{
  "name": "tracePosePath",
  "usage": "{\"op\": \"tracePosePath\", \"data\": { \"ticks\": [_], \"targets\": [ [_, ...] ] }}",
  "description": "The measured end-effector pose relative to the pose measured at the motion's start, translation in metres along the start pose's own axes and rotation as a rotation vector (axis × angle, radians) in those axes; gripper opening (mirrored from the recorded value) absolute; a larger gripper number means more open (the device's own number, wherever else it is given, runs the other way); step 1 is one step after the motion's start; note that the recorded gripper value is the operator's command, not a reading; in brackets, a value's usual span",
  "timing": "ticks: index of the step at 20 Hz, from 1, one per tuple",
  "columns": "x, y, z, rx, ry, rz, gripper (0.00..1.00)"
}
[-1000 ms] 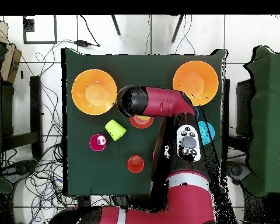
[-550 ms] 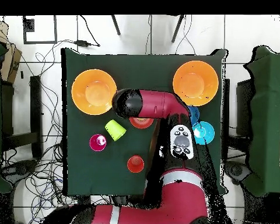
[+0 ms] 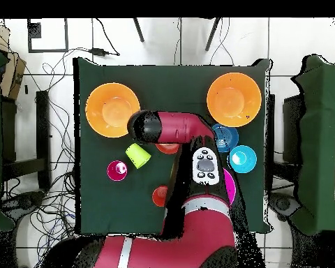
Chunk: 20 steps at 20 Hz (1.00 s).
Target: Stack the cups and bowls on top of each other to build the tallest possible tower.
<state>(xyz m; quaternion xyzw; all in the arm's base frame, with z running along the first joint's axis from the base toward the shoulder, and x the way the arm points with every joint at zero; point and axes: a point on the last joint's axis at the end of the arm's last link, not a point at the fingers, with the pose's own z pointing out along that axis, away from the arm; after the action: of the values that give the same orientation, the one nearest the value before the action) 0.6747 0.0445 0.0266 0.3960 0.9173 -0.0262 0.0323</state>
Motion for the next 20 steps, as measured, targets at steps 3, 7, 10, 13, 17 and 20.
{"op": "tracePosePath", "data": {
  "ticks": [3, 7, 10, 13, 17, 20],
  "targets": [
    [0.002, -0.003, 0.005, 0.008, 0.002, 0.000, 0.00],
    [0.002, -0.011, 0.013, 0.030, 0.004, 0.002, 0.00],
    [-0.001, -0.018, 0.015, 0.043, -0.001, 0.008, 0.00],
    [-0.005, -0.024, 0.014, 0.053, -0.008, 0.013, 0.00],
    [-0.008, -0.027, 0.014, 0.059, -0.013, 0.016, 0.00],
    [-0.010, -0.030, 0.014, 0.064, -0.016, 0.018, 0.00]
  ]
}}
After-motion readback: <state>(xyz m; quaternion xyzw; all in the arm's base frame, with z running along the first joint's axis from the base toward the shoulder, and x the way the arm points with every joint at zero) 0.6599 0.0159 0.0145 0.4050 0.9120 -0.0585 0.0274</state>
